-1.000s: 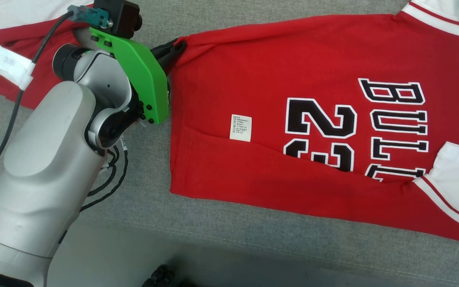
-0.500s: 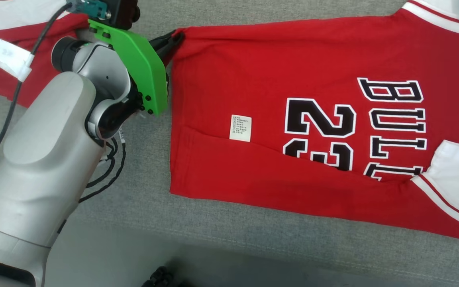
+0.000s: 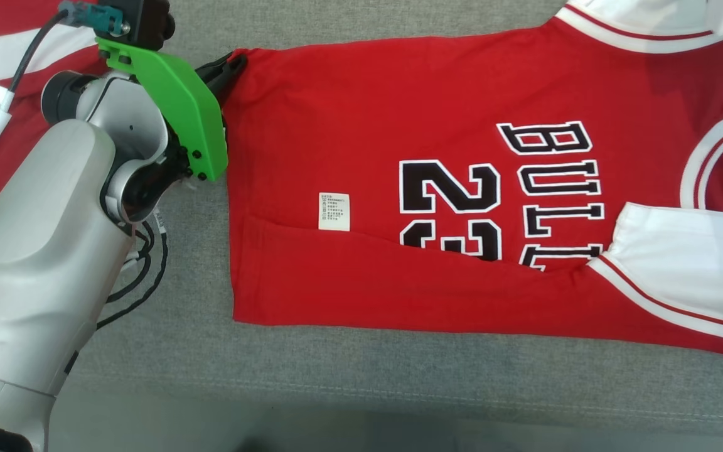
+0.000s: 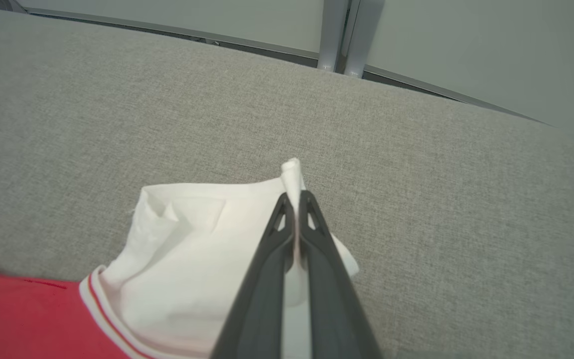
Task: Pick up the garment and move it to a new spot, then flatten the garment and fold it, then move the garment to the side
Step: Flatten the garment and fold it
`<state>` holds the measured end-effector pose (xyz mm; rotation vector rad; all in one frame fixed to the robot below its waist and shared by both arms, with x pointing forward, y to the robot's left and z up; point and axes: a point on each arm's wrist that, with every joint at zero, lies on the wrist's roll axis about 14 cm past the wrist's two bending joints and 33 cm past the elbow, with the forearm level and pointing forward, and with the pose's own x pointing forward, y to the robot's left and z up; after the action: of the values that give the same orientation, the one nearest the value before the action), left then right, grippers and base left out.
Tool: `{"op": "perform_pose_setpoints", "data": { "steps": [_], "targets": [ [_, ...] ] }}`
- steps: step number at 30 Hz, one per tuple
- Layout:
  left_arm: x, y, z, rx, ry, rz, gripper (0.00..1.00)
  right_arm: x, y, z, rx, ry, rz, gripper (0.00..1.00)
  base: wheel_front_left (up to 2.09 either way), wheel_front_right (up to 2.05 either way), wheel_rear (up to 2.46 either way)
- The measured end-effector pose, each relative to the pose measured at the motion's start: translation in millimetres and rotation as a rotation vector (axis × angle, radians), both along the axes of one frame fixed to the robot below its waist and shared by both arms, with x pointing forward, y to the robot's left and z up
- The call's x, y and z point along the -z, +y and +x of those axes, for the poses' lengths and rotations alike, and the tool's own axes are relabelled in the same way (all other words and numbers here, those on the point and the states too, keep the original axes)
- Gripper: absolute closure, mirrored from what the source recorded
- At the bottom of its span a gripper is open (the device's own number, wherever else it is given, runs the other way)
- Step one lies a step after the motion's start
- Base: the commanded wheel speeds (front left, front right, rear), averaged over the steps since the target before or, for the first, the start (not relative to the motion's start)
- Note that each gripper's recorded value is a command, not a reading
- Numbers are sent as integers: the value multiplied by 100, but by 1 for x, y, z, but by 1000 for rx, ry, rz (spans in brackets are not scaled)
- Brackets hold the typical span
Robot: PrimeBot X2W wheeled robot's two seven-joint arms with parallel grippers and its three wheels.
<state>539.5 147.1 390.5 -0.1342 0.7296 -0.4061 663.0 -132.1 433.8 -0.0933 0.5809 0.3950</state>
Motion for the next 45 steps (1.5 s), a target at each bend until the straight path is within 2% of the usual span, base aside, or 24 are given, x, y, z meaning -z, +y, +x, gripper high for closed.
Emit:
{"op": "perform_pose_setpoints", "data": {
  "steps": [15,25,31,41,43,44,45],
  "targets": [
    [-35,-14,-28,43,-46,-69,100,-48,-9,-57,-96,-220,40,100,0,0,0],
    [-40,-25,-65,43,-54,-149,100,-50,-35,-104,-94,-231,49,100,0,0,0],
    [-30,-29,-87,35,-23,-169,100,-32,-42,-130,-100,-187,49,100,0,0,0],
    [-31,-29,-95,47,-46,-178,100,-20,-35,-143,-143,-180,48,100,0,0,0],
    [-29,-30,-100,49,-37,-188,100,-18,-35,-146,-145,-175,50,67,0,0,0],
    [-29,-29,-103,48,-37,-188,99,-17,-36,-148,-148,-170,48,42,0,0,0],
    [-29,-28,-106,46,-39,-191,87,-15,-36,-153,-151,-159,52,18,0,0,0]
  ]
}}
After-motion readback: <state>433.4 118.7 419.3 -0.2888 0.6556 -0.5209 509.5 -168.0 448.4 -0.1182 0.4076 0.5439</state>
